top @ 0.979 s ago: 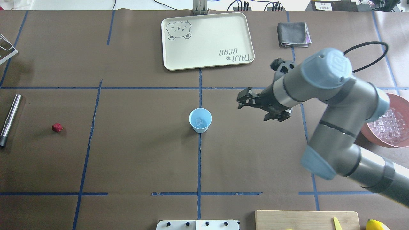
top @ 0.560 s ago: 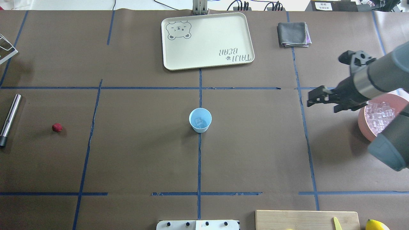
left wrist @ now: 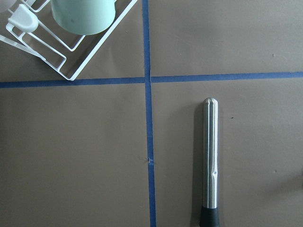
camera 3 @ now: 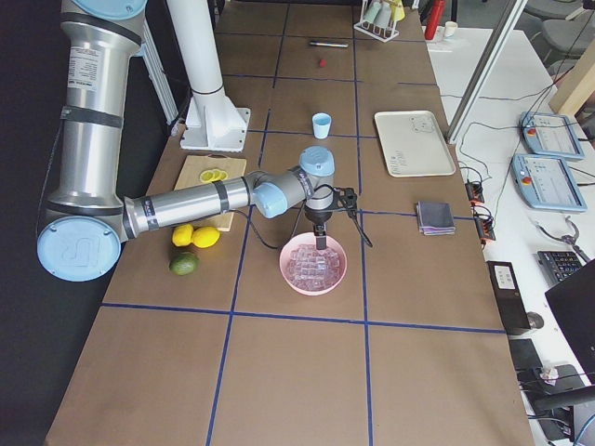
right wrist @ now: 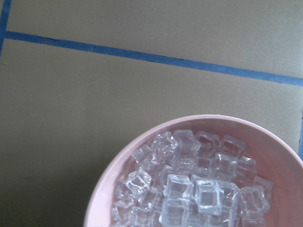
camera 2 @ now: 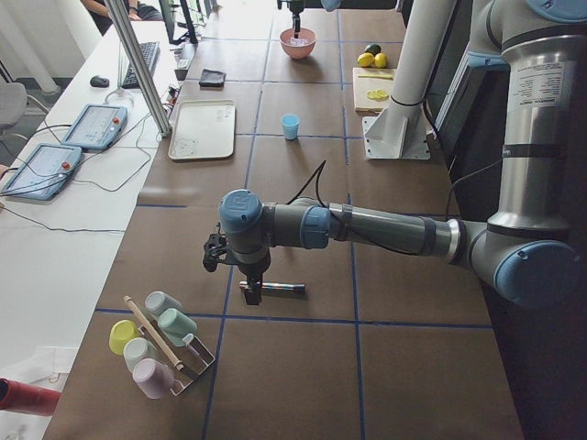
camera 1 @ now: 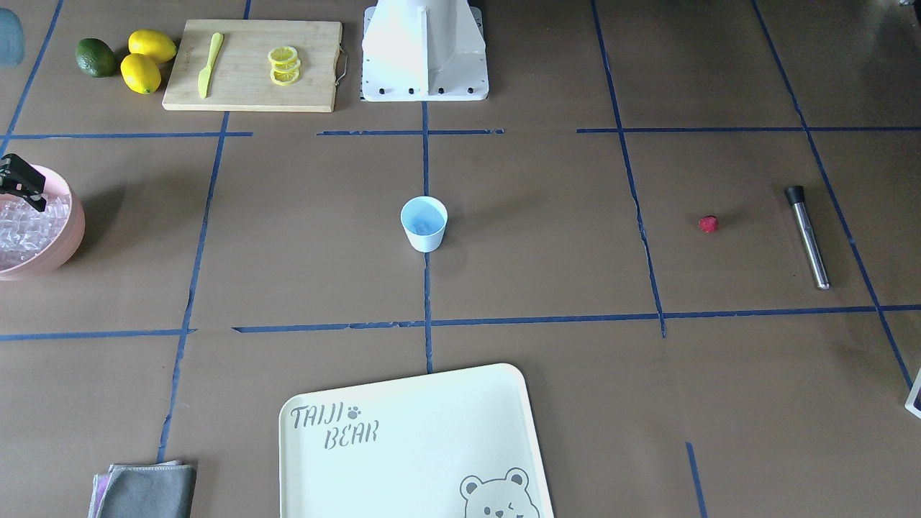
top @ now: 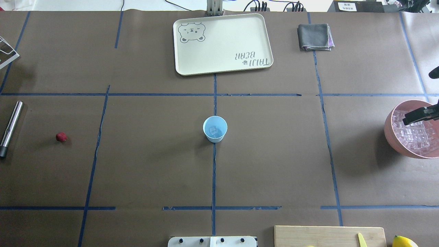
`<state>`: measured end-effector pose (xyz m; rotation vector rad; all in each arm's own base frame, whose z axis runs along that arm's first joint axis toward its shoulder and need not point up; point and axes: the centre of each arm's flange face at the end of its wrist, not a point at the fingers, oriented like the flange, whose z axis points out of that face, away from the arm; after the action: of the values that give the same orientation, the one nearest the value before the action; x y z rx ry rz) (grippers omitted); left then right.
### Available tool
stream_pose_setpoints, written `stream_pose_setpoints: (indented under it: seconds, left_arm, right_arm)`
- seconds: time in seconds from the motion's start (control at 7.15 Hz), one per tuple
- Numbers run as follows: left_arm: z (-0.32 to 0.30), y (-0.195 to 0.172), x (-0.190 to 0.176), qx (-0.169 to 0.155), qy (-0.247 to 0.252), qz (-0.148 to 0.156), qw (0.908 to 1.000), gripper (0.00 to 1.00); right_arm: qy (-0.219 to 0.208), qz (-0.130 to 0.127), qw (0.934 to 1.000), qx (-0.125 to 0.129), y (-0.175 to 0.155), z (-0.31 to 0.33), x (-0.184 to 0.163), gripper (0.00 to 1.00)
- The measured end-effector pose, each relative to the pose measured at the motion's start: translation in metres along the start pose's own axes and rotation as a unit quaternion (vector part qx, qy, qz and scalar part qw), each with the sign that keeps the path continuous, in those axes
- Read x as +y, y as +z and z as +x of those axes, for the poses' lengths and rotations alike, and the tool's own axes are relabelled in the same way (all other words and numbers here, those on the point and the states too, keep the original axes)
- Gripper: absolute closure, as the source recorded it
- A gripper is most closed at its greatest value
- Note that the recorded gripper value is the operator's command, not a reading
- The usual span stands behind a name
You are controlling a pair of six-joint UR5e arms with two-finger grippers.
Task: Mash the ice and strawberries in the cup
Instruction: 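Lower the right gripper into the bowl and grasp a third ice cube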
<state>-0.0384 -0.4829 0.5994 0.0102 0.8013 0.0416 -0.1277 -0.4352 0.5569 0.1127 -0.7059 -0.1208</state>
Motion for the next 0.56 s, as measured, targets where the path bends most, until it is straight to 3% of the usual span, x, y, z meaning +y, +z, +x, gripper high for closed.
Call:
stream_pose_setpoints:
  seconds: [0.56]
  left_arm:
    - [0.0,0.0,0.0,0.0,0.0,0.0,1.0,0.0]
  right_arm:
    - [0.009,-0.019,0.9997,0.011,0.024,0.019,-0.004,0.01]
